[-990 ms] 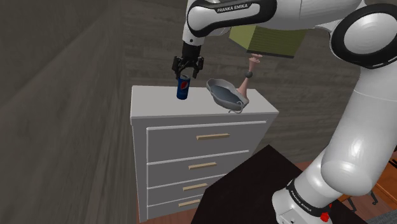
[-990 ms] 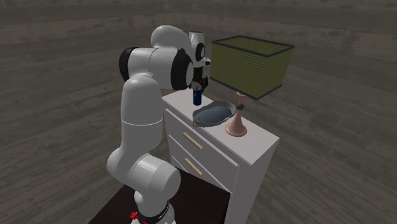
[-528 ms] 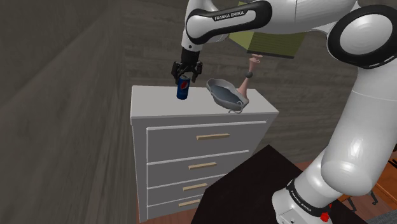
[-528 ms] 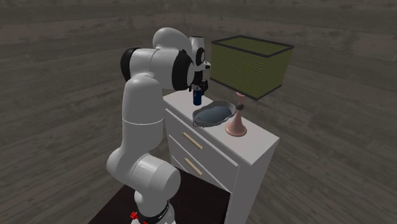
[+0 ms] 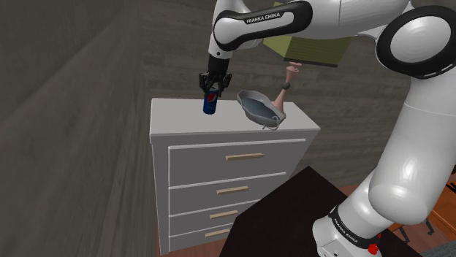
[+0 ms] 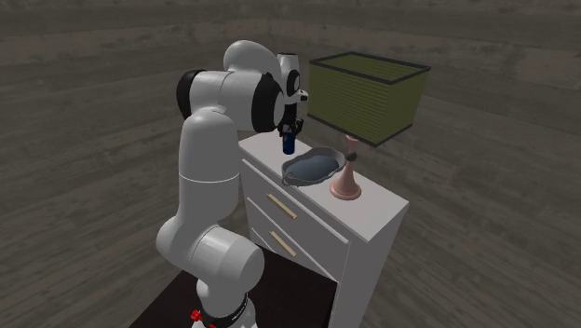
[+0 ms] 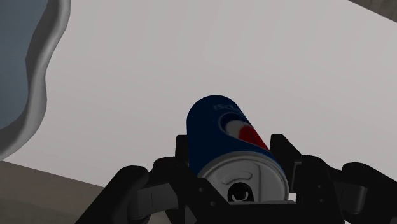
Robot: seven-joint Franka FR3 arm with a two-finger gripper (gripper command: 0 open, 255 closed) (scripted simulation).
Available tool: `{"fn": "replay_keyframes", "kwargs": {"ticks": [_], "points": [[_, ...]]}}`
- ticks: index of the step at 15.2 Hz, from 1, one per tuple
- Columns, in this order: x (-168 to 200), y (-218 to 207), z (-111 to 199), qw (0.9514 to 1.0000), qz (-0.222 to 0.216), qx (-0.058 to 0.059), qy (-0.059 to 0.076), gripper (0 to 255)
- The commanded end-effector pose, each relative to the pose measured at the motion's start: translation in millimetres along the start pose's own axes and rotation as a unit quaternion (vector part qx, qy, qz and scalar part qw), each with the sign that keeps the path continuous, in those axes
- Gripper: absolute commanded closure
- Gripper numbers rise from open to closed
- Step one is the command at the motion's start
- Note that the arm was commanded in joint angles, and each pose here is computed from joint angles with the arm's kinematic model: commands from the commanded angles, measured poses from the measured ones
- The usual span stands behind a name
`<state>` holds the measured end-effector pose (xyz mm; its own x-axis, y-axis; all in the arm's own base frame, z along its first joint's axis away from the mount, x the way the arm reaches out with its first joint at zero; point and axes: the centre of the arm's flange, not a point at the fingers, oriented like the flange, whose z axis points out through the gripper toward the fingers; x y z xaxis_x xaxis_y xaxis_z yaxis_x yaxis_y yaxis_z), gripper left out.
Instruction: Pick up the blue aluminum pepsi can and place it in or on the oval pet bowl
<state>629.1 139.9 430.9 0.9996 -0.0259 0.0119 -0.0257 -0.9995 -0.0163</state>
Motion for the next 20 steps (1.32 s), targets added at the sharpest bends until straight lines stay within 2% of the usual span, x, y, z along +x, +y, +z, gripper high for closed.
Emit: {"fn": "replay_keyframes", "kwargs": {"ticks": [1, 6, 20], "points": [[0, 0, 0, 1.0, 0.0, 0.0, 0.0, 255], [0, 0, 1, 1.0, 0.0, 0.0, 0.0, 255], [1, -2, -73, 1.0, 0.0, 0.0, 0.0, 255]]}}
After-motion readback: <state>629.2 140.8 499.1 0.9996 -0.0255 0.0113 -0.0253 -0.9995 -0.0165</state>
